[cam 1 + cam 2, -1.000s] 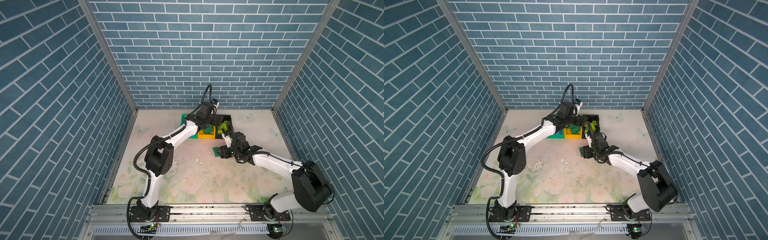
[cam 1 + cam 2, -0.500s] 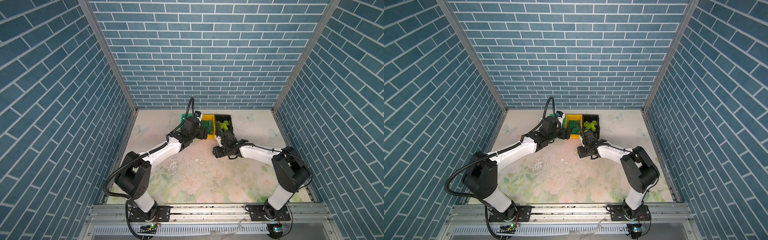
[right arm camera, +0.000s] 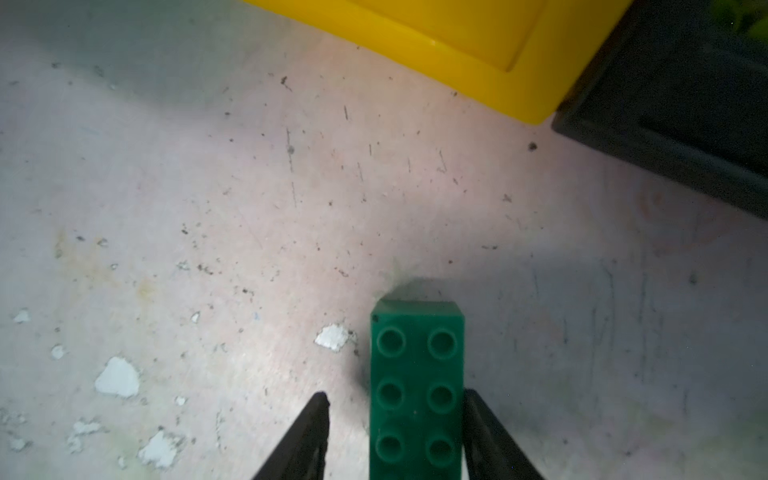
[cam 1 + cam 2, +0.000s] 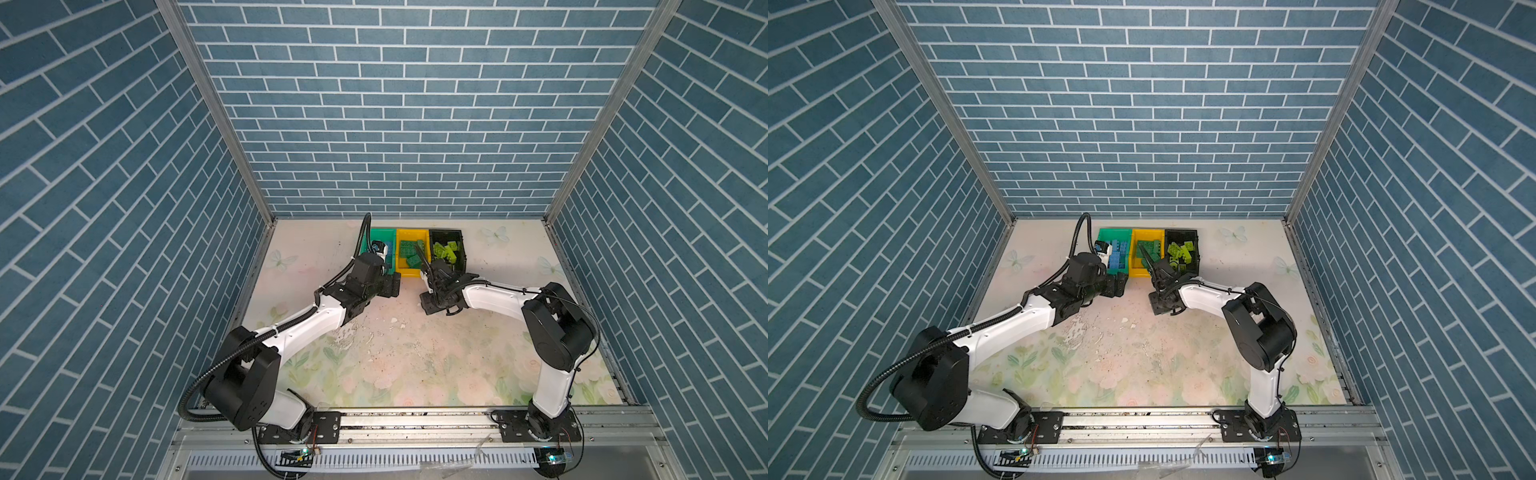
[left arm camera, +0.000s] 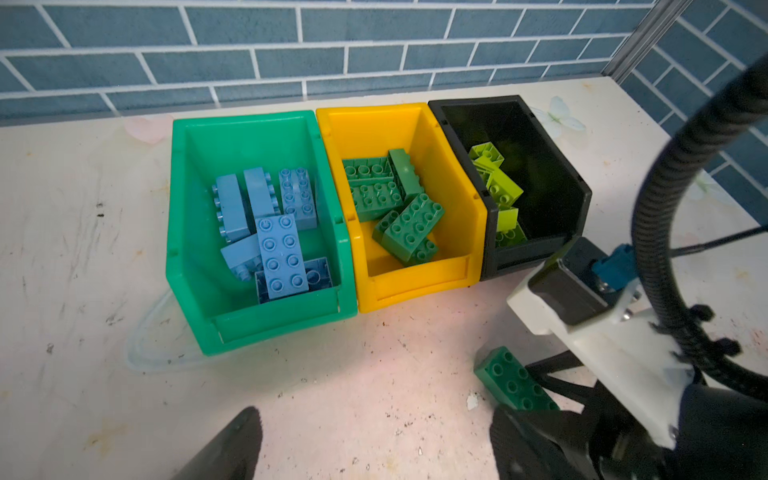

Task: Sort the legos into containers by color
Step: 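Grasp dark green brick with right and lift toward yellow bin while left withdraws, then release dark green brick into yellow bin with right gripper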

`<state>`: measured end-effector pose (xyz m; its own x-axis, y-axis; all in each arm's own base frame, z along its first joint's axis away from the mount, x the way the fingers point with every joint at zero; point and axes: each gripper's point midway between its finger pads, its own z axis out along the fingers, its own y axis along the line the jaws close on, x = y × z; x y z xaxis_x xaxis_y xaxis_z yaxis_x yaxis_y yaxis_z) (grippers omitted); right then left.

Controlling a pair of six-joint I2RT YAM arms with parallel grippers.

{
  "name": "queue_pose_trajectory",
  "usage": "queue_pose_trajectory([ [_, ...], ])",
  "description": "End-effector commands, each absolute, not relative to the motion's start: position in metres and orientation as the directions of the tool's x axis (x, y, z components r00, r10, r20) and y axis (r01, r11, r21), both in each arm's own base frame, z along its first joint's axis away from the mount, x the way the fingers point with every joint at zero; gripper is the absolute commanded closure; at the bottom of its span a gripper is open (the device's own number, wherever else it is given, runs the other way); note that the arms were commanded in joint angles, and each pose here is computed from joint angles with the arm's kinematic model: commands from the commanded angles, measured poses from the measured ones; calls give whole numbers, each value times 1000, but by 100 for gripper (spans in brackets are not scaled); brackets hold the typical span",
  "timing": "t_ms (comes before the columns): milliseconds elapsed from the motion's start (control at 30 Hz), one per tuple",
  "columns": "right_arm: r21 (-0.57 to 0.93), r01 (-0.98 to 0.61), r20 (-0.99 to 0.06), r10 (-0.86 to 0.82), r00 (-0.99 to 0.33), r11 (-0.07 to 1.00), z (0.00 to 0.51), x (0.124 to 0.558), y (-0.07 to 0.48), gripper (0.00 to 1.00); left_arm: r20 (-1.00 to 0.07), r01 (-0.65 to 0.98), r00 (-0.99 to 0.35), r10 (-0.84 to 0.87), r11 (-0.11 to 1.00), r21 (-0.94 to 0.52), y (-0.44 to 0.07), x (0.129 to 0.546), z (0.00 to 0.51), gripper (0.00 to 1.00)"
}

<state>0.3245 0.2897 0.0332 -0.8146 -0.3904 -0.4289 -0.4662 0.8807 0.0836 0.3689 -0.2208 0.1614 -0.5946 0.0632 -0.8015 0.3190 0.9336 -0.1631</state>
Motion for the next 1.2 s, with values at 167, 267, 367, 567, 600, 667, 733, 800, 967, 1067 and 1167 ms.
queue_pose_trajectory([
  [167, -10, -433, -368, -406, -836, 901, 18, 327, 279, 60, -828, 268, -560, 27, 952, -150, -204, 366, 178, 12],
  [267, -3, -423, -388, -391, -835, 906, 27, 330, 281, 68, -828, 253, -561, 6, 953, -165, -201, 365, 182, 12],
  [367, 7, -403, -433, -360, -826, 915, 40, 336, 283, 80, -825, 254, -565, -7, 950, -182, -201, 362, 178, 12],
  [567, 192, -392, -498, -255, -829, 900, 75, 351, 301, 93, -798, 245, -602, -21, 946, -210, -202, 356, 167, 12],
  [600, 241, -390, -510, -226, -830, 889, 83, 355, 304, 95, -797, 246, -603, -21, 946, -211, -201, 354, 166, 12],
  [667, 340, -390, -534, -165, -829, 856, 97, 364, 310, 96, -800, 239, -599, -27, 948, -211, -199, 352, 164, 12],
  [733, 444, -387, -552, -94, -829, 808, 114, 375, 314, 97, -797, 234, -603, -28, 949, -211, -197, 351, 163, 12],
  [800, 541, -384, -564, -16, -826, 748, 134, 388, 315, 96, -795, 230, -606, -32, 950, -214, -196, 350, 164, 12],
  [967, 684, -426, -585, 95, -806, 592, 168, 415, 322, 95, -796, 220, -604, -36, 953, -210, -192, 347, 164, 12],
  [1067, 746, -425, -563, 146, -813, 513, 181, 434, 324, 95, -790, 221, -613, -29, 953, -206, -192, 346, 165, 12],
  [1167, 767, -428, -564, 185, -805, 479, 184, 451, 326, 94, -792, 221, -610, -26, 954, -202, -190, 345, 166, 12],
])
